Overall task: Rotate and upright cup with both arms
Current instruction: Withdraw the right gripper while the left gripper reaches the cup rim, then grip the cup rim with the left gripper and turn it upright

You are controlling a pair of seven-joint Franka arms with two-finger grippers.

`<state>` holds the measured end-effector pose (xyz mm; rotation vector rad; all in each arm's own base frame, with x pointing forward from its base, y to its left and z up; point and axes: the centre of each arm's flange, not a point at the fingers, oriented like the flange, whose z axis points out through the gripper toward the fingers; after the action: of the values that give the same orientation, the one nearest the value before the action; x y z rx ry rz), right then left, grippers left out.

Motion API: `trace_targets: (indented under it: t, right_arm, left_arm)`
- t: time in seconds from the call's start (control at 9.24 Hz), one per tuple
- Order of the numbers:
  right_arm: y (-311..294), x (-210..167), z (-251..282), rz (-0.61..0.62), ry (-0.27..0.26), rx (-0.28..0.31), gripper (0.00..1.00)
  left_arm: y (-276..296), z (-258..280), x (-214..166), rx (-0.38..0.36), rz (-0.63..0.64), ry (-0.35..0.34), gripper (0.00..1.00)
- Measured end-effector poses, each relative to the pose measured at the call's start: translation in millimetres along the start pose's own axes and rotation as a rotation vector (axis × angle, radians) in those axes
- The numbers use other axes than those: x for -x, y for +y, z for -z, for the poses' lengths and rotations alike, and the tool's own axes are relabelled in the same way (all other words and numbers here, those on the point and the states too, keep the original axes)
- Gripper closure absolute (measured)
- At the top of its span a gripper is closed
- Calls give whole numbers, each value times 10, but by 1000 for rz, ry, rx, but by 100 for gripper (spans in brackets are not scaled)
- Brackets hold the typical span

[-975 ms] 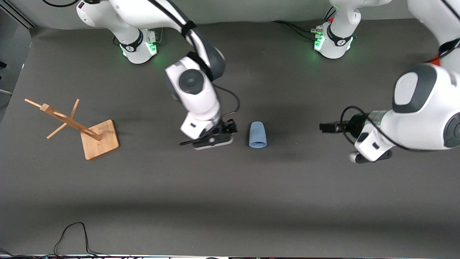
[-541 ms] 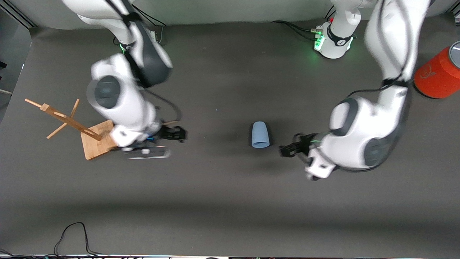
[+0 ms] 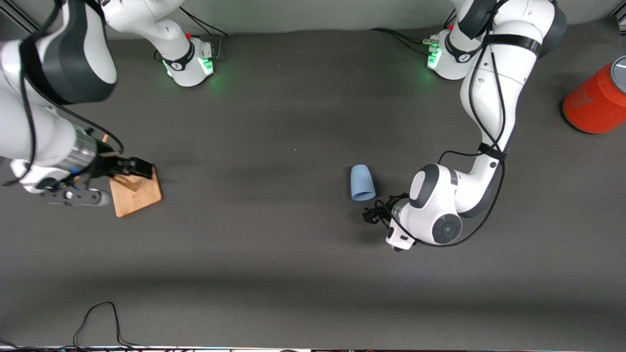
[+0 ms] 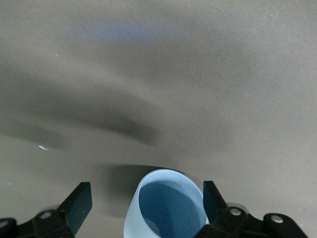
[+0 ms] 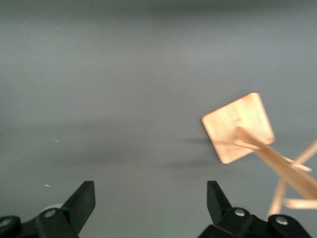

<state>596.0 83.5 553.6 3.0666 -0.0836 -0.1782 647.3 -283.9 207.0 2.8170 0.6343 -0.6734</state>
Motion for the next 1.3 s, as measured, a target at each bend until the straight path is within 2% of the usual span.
trace_targets:
  t: [0.11,0.54,0.65,0.87,1.08,1.19,1.3]
  right_arm:
    - [124,66,85,-1,-5,13,0]
    - [427,178,274,-14,12,-9,0]
    - [436,197,305,-13,16,-13,0]
    - [662,226,332,-37,15,-28,0]
    - [757,392,303,-14,-1,-67,0]
    - [724,496,318,0,-1,-75,0]
    - [635,577,345,25,3,-76,0]
  left_arm:
    - [-21,-29,6,-14,3,-16,0]
    - [-175,-470,32,-88,32,-138,4]
    - [-192,-546,59,-86,44,-176,13]
    - [-176,-550,99,-52,66,-231,48]
    - [-236,-437,28,-19,88,-255,85]
    - [-207,-298,15,0,81,-242,93]
    - [-87,-82,93,27,55,-217,93]
